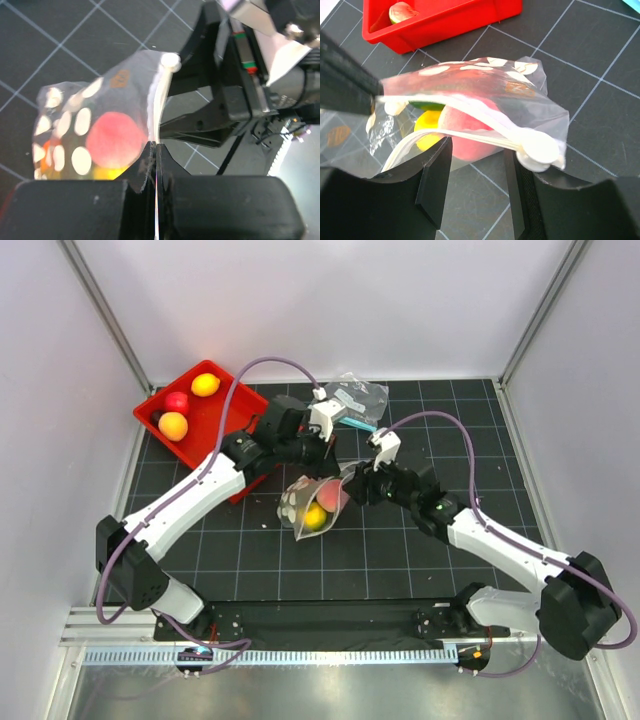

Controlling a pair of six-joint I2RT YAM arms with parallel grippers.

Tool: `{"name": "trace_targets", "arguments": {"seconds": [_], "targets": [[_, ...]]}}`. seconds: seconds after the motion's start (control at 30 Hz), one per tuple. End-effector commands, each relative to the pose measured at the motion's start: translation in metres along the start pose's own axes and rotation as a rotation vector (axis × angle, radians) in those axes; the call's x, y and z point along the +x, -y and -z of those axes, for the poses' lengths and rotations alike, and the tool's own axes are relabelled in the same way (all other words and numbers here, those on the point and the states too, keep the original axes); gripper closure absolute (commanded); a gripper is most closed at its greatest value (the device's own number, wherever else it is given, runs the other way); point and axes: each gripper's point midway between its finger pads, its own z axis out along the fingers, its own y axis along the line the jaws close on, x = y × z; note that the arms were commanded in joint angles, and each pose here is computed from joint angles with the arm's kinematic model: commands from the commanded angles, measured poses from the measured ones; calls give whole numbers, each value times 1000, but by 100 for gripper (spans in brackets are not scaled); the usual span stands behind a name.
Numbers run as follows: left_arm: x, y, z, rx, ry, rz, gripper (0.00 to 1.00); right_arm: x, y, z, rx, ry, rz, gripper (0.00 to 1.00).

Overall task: Place the food in the zip-top bag and seal the zipper
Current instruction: Adjust the zipper food storage bag at the center of the board.

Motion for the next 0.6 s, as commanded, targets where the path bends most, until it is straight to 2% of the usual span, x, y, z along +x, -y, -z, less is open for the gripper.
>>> {"name": "trace_targets", "arguments": {"seconds": [0.0,0.13,0.3,0.43,0.57], "targets": [[-4,25,4,102,6,-59,100,-29,-10,6,-21,122,27,47],[0,35,2,126,-17,-84,100,-34,-11,14,-11,156,30,47],[2,20,-1,36,-26,-83,100,-41,0,28,60,190,34,47],[5,14,-3,10,-46,-72,100,-45,34,43,269,198,-25,45],[5,17,-4,23,-51,-70,100,-49,37,48,296,209,-21,41]]}}
